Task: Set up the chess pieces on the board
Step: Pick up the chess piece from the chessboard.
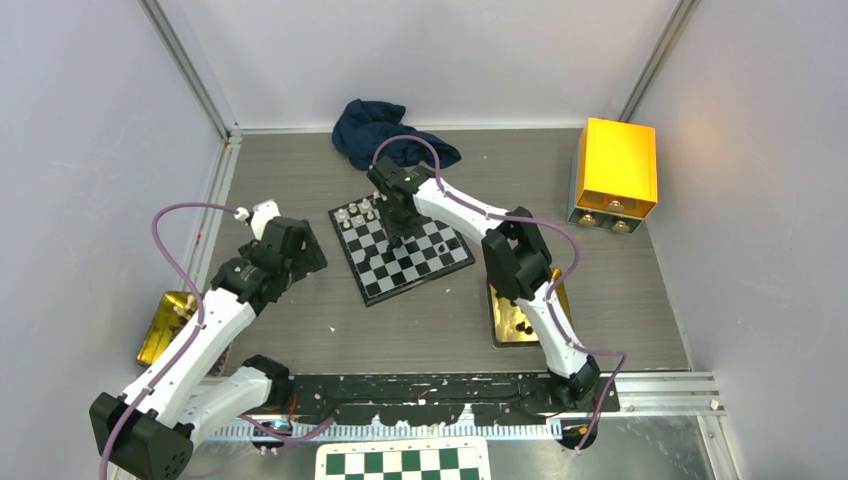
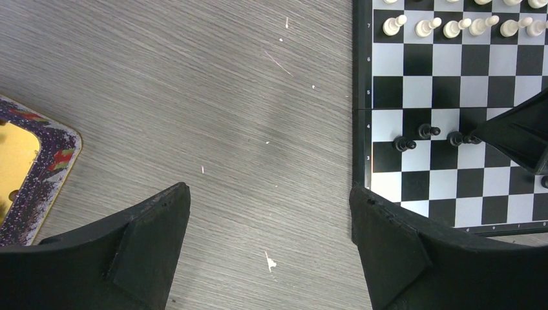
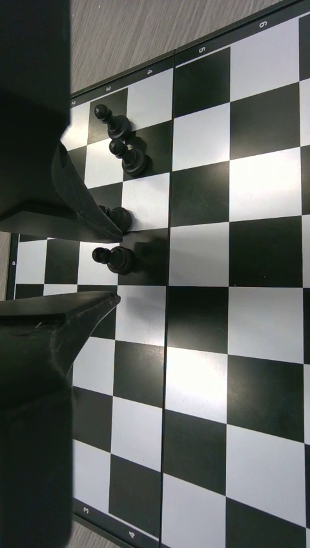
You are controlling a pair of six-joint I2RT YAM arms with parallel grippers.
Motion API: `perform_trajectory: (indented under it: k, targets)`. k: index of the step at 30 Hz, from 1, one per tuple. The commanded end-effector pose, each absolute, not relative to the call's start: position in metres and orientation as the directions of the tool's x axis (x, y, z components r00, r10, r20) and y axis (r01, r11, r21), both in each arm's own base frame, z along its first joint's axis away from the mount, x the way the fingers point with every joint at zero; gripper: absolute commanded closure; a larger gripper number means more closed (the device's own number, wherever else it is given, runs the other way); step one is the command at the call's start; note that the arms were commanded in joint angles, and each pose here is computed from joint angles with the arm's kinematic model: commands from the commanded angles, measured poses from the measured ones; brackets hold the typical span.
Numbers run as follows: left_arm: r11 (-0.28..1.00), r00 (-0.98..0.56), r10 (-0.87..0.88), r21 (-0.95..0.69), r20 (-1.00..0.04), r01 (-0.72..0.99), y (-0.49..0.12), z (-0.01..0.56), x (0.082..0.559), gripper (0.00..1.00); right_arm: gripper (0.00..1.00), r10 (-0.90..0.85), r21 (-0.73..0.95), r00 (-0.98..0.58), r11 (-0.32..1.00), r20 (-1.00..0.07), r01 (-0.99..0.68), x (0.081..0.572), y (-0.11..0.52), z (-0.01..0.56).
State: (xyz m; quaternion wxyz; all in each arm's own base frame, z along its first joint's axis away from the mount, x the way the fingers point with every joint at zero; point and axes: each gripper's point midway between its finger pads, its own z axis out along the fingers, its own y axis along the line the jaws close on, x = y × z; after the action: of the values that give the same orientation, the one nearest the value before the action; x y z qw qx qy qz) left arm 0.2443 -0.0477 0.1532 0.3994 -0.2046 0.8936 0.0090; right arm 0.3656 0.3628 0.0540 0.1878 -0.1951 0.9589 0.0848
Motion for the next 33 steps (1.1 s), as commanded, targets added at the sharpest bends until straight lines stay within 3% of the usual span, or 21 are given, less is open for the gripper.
perform_trajectory:
  k: [1,18,26,33]
  targets:
    - [0.917,-0.563,-0.35,-0.152,-0.749,-0.369,-0.046,0.165,0.25,0.06,0.62,-0.333,0.12,-0.838,0.9,-0.432,-0.42,0.369,0.375,0.072]
    - [0.917,-0.564,-0.35,-0.152,-0.748,-0.368,-0.046,0.164,0.249,0.06,0.72,-0.338,0.12,-0.845,0.9,-0.414,-0.419,0.364,0.373,0.066]
    - [0.917,-0.562,-0.35,-0.151,-0.749,-0.37,-0.045,0.164,0.248,0.06,0.9,-0.337,0.119,-0.844,0.9,-0.418,-0.419,0.364,0.373,0.068]
    - [0.916,-0.56,-0.356,-0.16,-0.748,-0.368,-0.046,0.164,0.248,0.06,0.97,-0.333,0.105,-0.834,0.903,-0.439,-0.416,0.364,0.37,0.079]
